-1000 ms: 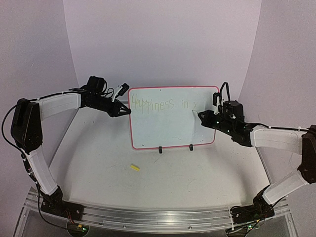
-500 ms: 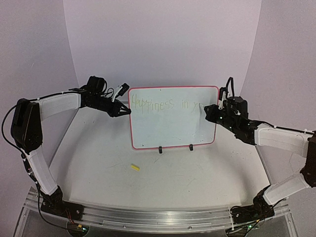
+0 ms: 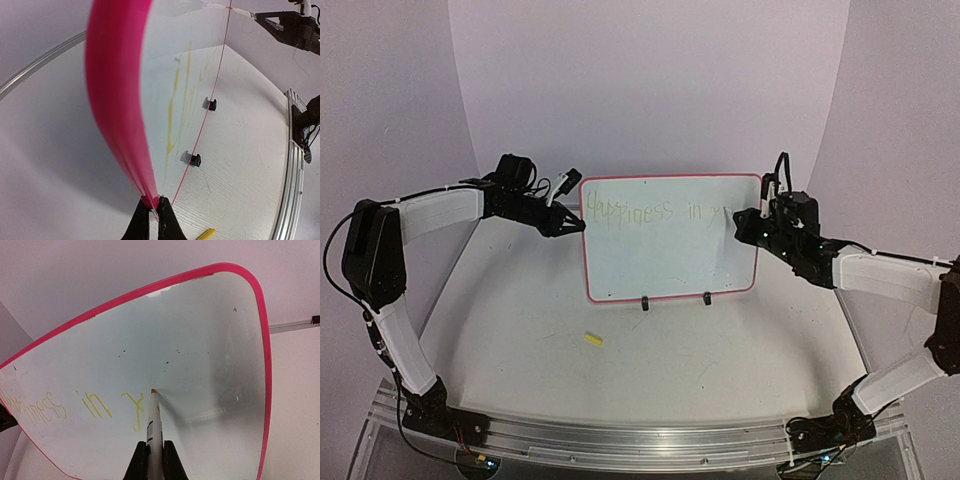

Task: Write a sentence on the whiteboard

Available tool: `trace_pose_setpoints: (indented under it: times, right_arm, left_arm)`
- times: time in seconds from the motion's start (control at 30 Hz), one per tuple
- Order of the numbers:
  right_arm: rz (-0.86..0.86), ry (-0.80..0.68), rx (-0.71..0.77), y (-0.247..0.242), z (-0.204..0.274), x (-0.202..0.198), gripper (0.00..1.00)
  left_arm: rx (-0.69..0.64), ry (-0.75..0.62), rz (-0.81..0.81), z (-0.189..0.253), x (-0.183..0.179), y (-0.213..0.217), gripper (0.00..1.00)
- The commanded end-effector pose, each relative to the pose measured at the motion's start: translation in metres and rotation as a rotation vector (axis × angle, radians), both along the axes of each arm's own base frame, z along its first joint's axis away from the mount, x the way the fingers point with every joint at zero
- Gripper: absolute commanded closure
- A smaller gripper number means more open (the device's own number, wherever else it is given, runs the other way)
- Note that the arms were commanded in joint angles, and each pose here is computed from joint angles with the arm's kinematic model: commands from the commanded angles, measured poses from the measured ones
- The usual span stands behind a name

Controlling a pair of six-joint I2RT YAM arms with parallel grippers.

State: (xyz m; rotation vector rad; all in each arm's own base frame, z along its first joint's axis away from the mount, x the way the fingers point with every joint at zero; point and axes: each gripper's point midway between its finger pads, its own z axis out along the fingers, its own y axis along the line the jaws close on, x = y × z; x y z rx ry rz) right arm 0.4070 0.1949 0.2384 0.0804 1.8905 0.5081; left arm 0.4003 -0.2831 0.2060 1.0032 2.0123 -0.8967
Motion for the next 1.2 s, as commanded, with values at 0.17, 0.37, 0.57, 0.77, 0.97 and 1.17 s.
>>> trace_pose_setpoints:
  times: [0.17, 0.37, 0.57, 0.77, 0.97, 1.17]
  right_arm:
    - [0.034, -0.014, 0.002, 0.007, 0.005, 0.006, 1.0]
    - [0.031, 0.021, 0.004, 0.004, -0.01, 0.0, 1.0]
    - [0.016, 0.036, 0.0, 0.0, -0.015, -0.002, 1.0]
    - [-0.02, 0.022, -0.011, -0.007, -0.006, -0.001, 1.0]
    - [-0.028, -0.006, -0.02, -0.007, 0.008, 0.002, 1.0]
    - [-0.025, -0.021, -0.02, -0.005, 0.016, 0.007, 1.0]
  left_arm:
    - [0.007, -0.073, -0.028, 0.018, -0.006, -0.005, 1.0]
    - [0.006, -0.07, -0.028, 0.017, -0.006, -0.005, 1.0]
    - [0.006, -0.072, -0.029, 0.018, -0.006, -0.005, 1.0]
    - [0.005, -0.073, -0.029, 0.019, -0.006, -0.005, 1.0]
    - [0.005, -0.073, -0.029, 0.019, -0.006, -0.005, 1.0]
    - [0.005, -0.073, -0.03, 0.019, -0.007, -0.005, 1.0]
